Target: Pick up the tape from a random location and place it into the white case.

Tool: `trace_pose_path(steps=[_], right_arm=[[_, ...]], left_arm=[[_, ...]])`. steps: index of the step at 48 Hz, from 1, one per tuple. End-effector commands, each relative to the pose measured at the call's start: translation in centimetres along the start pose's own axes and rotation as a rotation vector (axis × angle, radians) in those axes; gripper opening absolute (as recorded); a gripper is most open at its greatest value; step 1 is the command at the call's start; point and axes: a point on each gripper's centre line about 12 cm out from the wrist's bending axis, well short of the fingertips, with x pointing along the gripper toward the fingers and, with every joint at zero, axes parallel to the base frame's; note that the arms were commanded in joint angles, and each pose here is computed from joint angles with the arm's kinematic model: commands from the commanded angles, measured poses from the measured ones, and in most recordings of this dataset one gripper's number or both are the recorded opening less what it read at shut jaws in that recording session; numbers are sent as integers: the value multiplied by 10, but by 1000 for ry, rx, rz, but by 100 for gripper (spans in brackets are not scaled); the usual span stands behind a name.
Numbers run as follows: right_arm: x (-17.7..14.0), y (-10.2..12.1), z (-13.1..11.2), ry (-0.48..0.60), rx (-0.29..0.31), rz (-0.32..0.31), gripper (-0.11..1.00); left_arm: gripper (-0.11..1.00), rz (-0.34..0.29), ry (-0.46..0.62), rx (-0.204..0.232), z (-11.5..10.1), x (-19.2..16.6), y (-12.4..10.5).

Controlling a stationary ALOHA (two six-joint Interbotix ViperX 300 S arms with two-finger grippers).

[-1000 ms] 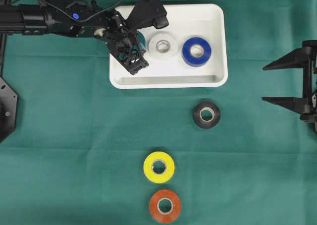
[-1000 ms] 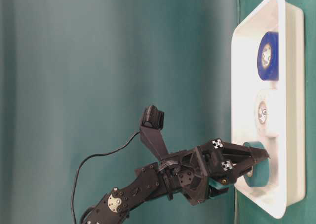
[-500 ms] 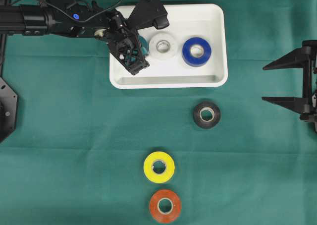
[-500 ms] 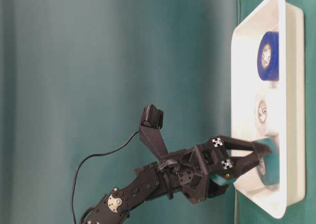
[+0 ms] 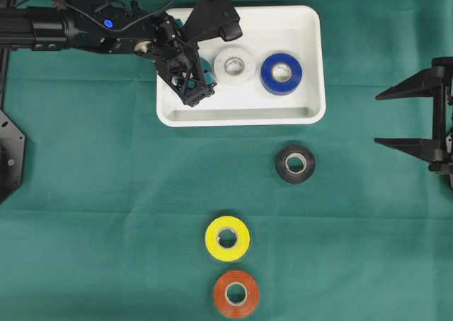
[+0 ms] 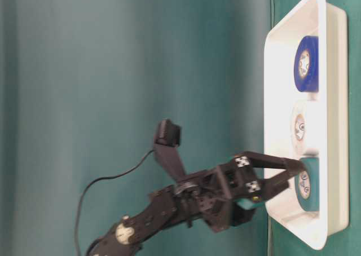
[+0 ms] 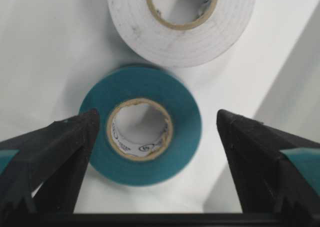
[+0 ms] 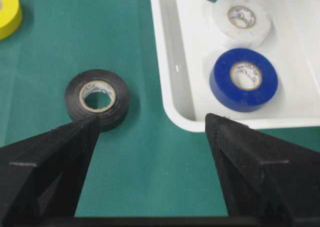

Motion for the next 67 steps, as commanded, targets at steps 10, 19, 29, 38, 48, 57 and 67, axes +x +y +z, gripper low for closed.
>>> trace_pose_path(steps=[10,19,29,38,48,57,67], right_arm=[[0,0,7,-15,0,0,83],[0,0,7,-14,-2,0,83],[0,0,7,-14,-2,0,83],[0,0,7,-14,1,0,83],[0,0,7,-18,1,1,83],[-1,0,8,-21,3,1,83],[-1,0,9,-24,3,1,83]], left_arm=[[95,-22,-137,12,30,-73,-9],[95,-34,-207,73,45,-117,-17],[95,-40,-287,105,57,-152,-21],[95,-38,-286,105,56,-154,-19],[95,-52,-282,127,53,-154,-29],[95,-101,-285,195,42,-157,-61],[95,-168,-309,281,28,-163,-100]])
